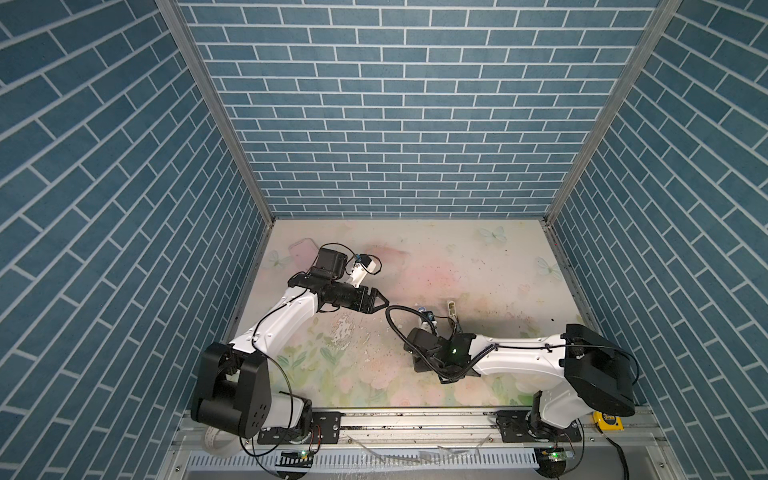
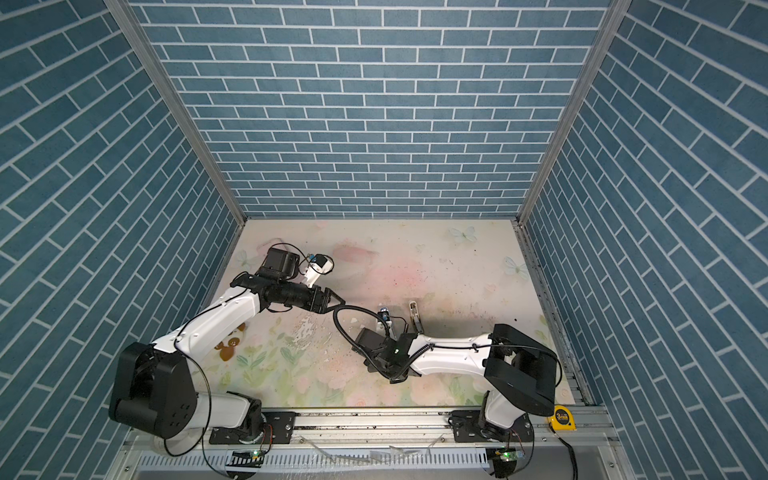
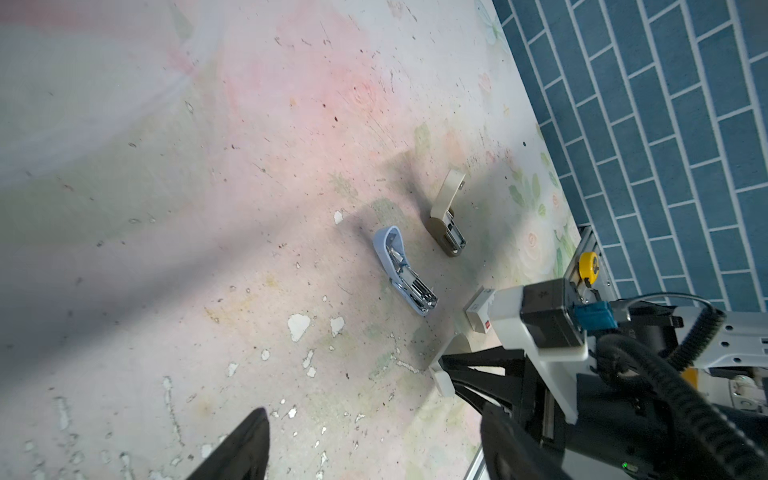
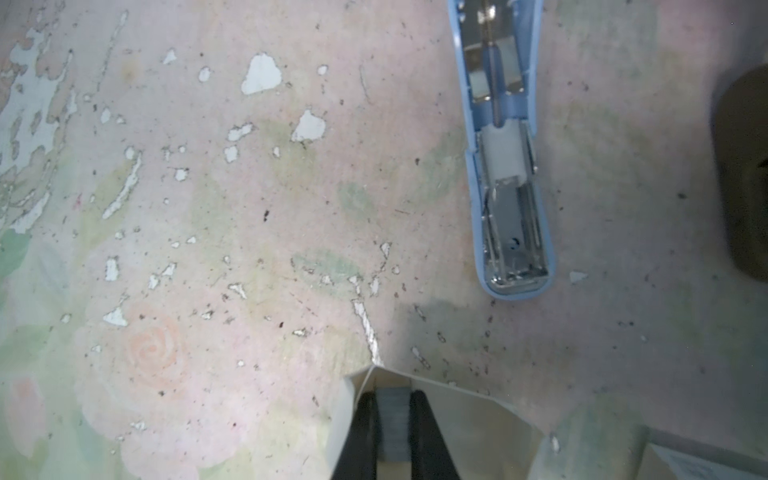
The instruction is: Load the staples into the stapler
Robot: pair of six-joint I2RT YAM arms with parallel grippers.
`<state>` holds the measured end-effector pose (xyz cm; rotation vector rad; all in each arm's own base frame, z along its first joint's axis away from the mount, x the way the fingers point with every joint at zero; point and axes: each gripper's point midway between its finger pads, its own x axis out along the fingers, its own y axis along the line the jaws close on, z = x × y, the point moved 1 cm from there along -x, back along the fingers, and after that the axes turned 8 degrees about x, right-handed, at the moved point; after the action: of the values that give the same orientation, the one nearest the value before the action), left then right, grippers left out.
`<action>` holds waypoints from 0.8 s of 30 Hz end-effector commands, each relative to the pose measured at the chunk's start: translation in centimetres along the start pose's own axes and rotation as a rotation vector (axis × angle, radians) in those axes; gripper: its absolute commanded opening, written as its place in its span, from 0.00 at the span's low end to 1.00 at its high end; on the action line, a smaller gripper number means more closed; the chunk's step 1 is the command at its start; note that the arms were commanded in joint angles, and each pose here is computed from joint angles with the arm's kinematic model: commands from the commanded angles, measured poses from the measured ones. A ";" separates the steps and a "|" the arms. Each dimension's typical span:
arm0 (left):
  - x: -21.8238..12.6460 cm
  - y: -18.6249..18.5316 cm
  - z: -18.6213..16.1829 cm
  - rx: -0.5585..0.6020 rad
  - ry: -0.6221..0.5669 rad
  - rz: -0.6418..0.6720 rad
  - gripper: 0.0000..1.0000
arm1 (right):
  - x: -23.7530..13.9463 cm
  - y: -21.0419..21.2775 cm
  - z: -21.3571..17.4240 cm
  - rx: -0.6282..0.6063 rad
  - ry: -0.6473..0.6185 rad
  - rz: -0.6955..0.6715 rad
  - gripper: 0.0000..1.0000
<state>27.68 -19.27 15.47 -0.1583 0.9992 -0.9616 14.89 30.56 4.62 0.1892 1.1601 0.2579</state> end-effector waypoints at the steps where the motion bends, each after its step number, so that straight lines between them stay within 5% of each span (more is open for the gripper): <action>1: 1.2 -1.4 -1.0 0.023 0.024 -0.104 0.81 | 0.5 -0.3 -0.1 0.098 0.003 0.012 0.10; 13: 7.0 -2.6 -5.2 -0.007 0.226 -0.186 0.79 | -0.3 -0.7 1.6 0.151 -0.041 0.039 0.10; 24: 10.1 -3.9 -7.6 0.091 0.366 -0.168 0.78 | -1.2 -1.5 1.4 0.163 -0.042 0.080 0.10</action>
<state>21.22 -26.11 6.60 -0.0513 1.3051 -1.1934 15.89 29.08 5.50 0.3313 1.1351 0.2425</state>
